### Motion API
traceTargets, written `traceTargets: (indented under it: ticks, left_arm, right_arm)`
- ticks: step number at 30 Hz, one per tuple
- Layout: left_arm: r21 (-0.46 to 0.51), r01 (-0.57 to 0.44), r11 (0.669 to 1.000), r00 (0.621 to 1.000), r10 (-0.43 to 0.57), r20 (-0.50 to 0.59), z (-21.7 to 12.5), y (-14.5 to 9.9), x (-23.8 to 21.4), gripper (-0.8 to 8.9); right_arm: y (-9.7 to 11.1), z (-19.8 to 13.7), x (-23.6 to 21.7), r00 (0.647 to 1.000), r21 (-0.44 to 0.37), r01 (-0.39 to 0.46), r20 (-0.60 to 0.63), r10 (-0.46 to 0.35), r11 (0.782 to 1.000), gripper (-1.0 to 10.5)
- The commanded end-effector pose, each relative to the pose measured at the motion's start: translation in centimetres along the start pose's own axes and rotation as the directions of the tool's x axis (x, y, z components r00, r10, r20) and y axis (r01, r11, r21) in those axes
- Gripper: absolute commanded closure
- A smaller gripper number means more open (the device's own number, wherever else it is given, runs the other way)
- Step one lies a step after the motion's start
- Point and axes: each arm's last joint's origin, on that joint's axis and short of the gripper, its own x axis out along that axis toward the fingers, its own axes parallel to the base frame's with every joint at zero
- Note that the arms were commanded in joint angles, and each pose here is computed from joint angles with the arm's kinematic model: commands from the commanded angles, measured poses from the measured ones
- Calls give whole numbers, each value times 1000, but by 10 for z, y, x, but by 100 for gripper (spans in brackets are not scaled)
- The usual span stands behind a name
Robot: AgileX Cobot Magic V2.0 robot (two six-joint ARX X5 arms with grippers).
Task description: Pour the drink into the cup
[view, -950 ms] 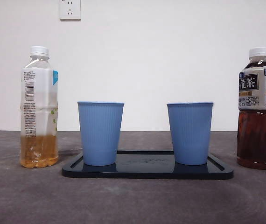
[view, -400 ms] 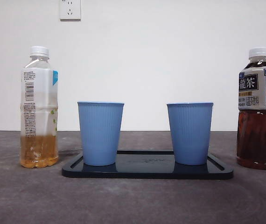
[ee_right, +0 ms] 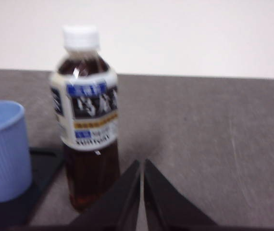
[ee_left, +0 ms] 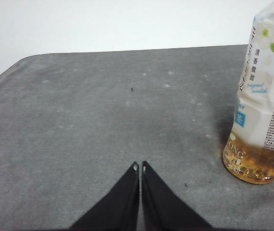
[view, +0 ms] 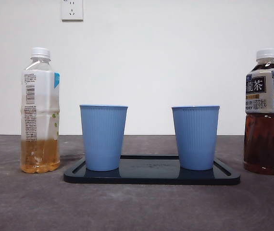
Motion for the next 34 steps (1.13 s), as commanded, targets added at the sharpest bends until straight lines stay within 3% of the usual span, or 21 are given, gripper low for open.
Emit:
traceTargets:
  ticks: [1,13,34]
  left_arm:
    - [5,-2,1000,1000,2,-24,-7,0,2,806]
    - [5,-2,1000,1000,2,-24,-7,0,2,806]
    - [5,-2,1000,1000,2,-24,-7,0,2,806]
  right_arm:
    - [-1,-6,1,1000,-5,10,1,-10,1000,939]
    - [-1,-21,2,996,18,9,-93,-7,1000,939]
    - [-1,-19,3,997,15,8,-71,-6,1000,939]
